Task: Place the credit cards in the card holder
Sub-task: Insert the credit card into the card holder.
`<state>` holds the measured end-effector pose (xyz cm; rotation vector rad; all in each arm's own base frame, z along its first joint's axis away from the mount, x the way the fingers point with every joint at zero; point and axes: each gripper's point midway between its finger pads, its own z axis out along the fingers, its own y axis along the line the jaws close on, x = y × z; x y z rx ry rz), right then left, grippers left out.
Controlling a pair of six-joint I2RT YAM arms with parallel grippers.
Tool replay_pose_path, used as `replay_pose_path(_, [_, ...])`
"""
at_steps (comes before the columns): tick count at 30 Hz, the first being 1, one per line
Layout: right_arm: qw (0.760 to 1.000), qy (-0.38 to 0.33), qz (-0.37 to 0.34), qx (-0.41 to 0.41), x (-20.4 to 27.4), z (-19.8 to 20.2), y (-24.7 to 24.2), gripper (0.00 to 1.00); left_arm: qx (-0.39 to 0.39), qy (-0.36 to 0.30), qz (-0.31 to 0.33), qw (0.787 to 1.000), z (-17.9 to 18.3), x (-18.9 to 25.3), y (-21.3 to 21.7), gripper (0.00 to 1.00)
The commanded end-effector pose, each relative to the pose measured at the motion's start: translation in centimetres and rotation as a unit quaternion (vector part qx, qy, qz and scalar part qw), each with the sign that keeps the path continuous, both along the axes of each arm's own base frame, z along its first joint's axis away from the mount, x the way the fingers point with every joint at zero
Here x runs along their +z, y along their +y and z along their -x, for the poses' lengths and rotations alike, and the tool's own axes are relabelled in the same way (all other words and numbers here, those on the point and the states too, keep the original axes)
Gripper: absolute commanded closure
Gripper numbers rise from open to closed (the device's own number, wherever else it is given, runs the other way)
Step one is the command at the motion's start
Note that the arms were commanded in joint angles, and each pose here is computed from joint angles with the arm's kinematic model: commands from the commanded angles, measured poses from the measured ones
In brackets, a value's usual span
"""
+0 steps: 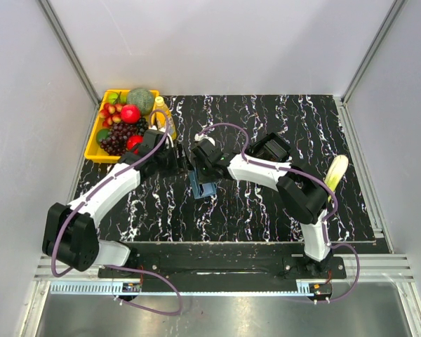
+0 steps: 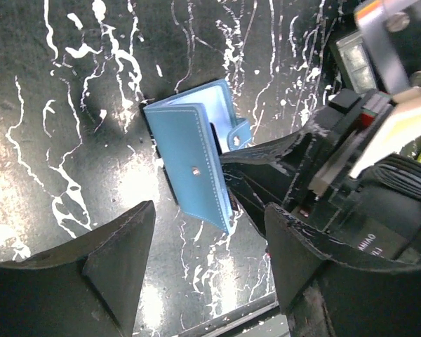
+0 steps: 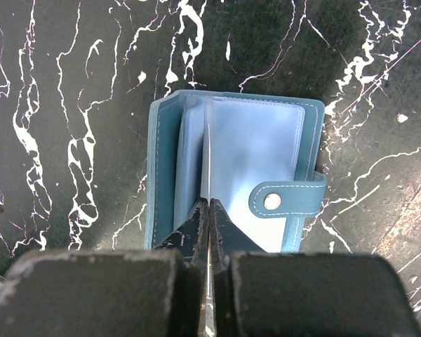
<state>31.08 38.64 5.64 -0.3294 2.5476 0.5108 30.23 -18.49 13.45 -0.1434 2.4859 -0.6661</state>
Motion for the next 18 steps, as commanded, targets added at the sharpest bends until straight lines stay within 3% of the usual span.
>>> replay_pose_path(1, [0.999,-0.034,-0.033,0.011,3.0,-0.4,1.4,1.00,0.040,0.002,-0.020,0.999,-0.6,-0.6,1.0,0.33])
replay_pose_path(18, [0.995,-0.086,-0.016,0.045,6.2,1.0,3.4,1.00,0.086,-0.003,-0.019,0.996,-0.4,-0.8,3.5,0.40])
